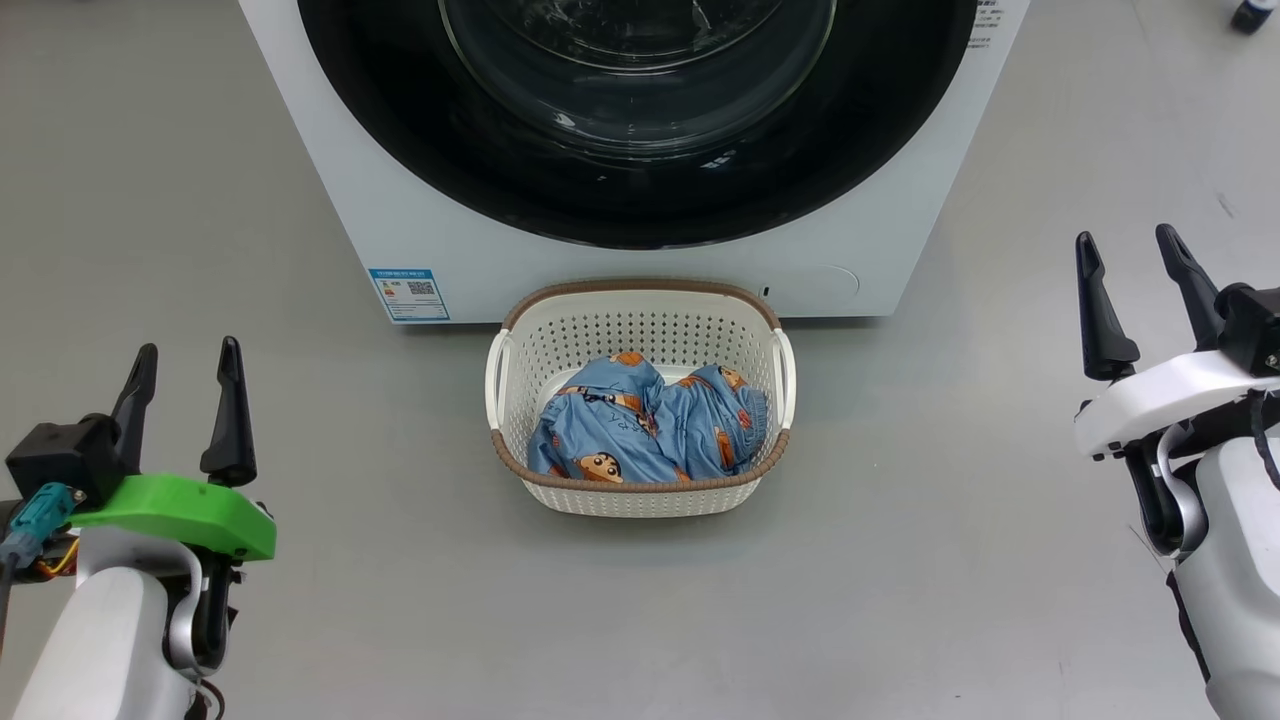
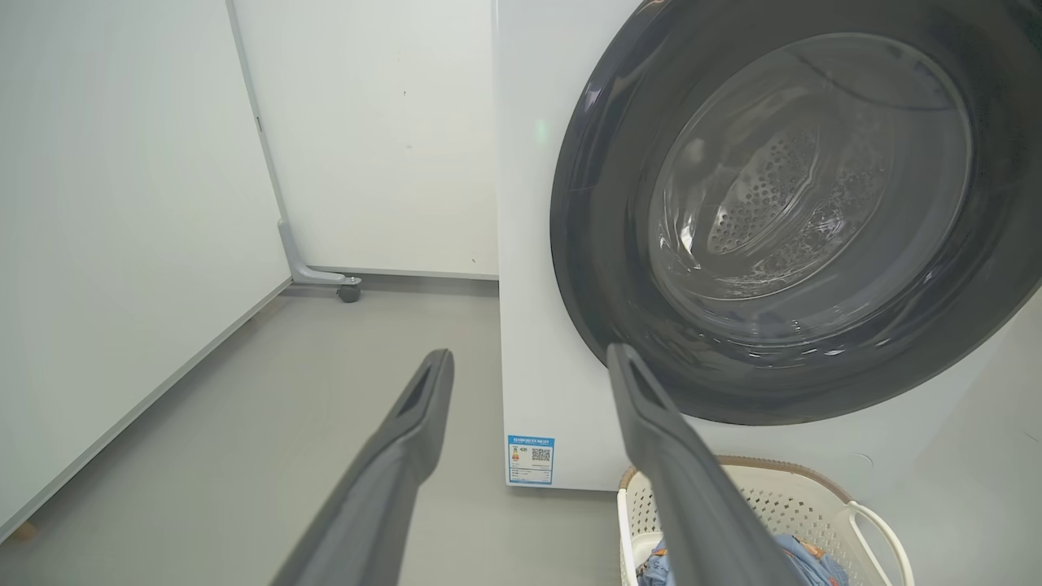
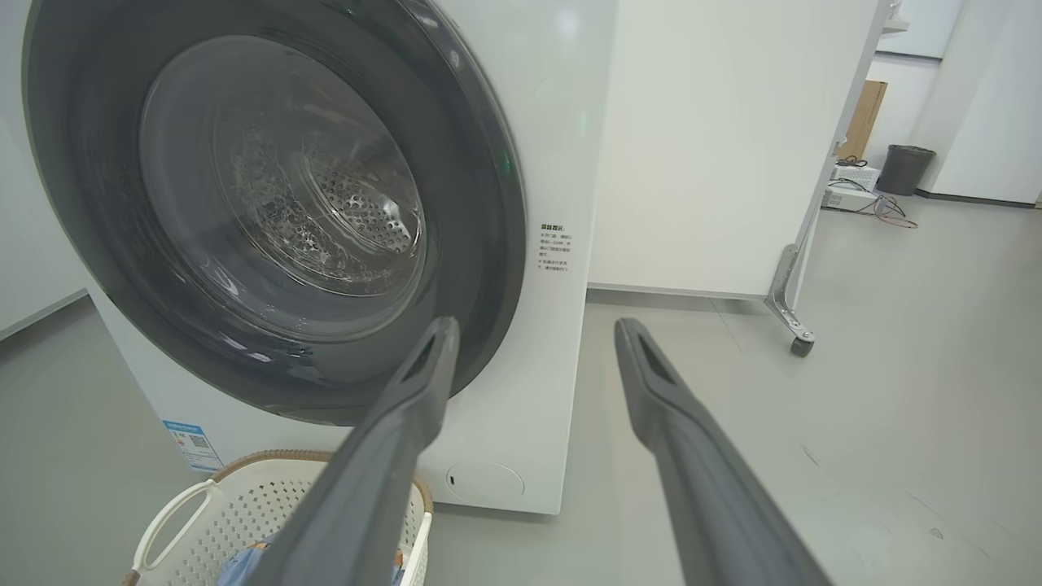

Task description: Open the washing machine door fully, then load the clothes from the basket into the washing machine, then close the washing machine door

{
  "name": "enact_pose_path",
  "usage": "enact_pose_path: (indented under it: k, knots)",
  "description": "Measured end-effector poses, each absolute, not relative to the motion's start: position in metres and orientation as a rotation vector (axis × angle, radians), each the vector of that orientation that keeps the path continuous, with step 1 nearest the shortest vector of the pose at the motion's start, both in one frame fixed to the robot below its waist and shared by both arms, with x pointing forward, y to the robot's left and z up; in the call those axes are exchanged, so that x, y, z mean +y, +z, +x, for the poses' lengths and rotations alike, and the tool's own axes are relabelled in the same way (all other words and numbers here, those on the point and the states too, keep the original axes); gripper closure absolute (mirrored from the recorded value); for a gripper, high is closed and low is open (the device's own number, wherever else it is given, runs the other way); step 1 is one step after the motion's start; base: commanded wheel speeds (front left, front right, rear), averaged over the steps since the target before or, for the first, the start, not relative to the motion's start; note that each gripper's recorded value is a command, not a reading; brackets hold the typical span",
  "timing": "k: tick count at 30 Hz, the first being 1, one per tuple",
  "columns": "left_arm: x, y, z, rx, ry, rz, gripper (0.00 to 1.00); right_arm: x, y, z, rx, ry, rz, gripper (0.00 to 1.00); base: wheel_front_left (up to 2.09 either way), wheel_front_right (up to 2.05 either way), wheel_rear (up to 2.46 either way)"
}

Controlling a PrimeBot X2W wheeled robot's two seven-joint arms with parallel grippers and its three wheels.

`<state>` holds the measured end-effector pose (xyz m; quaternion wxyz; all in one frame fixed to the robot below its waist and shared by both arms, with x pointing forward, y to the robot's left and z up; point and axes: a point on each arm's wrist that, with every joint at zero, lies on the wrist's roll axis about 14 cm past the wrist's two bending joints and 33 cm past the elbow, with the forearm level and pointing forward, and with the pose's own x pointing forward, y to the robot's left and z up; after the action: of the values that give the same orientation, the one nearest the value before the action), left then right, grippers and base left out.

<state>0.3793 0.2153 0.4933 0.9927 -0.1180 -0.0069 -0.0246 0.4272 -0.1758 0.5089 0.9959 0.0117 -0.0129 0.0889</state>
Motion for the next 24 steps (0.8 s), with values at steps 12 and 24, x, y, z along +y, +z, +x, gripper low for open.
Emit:
enact_pose_path:
  k: [12, 24]
  knots:
    - [0.2201, 0.4931, 0.3799, -0.016, -0.032, -0.229, 0.0, -0.1789, 0.5037, 0.4279, -0.01, 0.168, 0.055, 0.0, 0.0, 0.0, 0.0]
    - [0.2223, 0.4944, 0.3814, -0.022, -0.02, -0.233, 0.0, -0.1791, 0.5024, 0.4288, -0.007, 0.167, 0.055, 0.0, 0.0, 0.0, 0.0]
